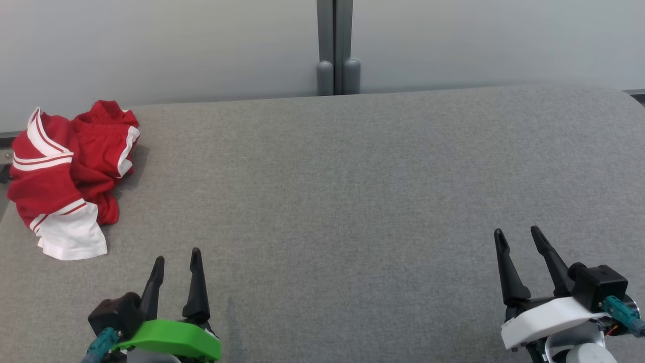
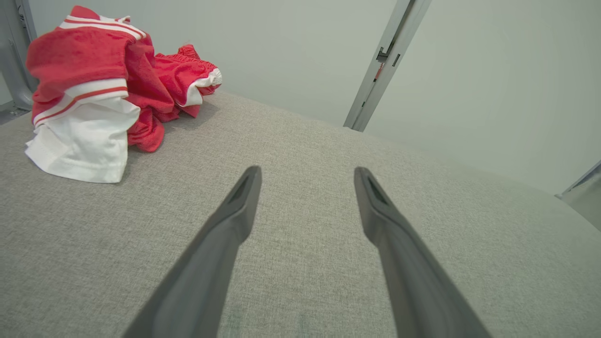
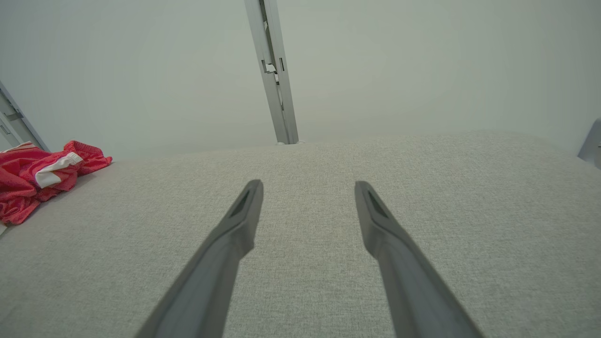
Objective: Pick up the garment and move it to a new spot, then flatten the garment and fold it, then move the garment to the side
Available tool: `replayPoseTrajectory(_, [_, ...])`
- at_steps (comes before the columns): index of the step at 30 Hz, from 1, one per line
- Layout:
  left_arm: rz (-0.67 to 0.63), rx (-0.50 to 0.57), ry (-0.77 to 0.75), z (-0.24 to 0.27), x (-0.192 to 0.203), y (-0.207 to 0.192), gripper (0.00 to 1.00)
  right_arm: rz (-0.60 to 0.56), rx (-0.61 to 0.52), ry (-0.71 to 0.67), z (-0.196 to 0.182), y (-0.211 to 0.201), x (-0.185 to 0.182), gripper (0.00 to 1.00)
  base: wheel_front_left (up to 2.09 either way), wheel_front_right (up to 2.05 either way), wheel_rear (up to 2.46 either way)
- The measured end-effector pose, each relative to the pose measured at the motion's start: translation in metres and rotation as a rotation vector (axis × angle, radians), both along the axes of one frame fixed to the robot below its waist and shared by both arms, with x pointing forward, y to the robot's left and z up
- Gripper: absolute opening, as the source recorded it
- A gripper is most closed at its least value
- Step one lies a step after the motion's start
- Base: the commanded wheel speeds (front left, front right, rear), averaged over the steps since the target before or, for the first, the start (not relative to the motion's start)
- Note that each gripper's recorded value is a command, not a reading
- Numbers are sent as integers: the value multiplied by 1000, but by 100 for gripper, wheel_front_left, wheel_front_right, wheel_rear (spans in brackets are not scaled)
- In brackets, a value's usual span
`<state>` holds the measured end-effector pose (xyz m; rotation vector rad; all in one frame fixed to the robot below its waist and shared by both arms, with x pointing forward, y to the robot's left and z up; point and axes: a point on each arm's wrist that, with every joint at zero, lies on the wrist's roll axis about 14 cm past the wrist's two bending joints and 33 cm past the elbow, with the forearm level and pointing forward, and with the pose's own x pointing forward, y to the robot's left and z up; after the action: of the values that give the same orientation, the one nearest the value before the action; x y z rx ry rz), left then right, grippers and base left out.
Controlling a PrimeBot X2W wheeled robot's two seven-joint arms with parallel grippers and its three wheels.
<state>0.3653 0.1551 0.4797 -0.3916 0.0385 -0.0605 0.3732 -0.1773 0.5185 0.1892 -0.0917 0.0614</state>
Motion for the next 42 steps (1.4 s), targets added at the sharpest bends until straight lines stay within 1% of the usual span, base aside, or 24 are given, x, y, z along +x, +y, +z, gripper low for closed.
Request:
replayPoseTrajectory(29, [-55, 175, -9, -11, -6, -8, 100, 53, -205, -29, -3, 15, -2, 100, 0, 0, 0])
replayPoseTrajectory(42, [-55, 176, -7, -13, -6, -8, 100, 56, -204, -29, -4, 16, -2, 100, 0, 0, 0])
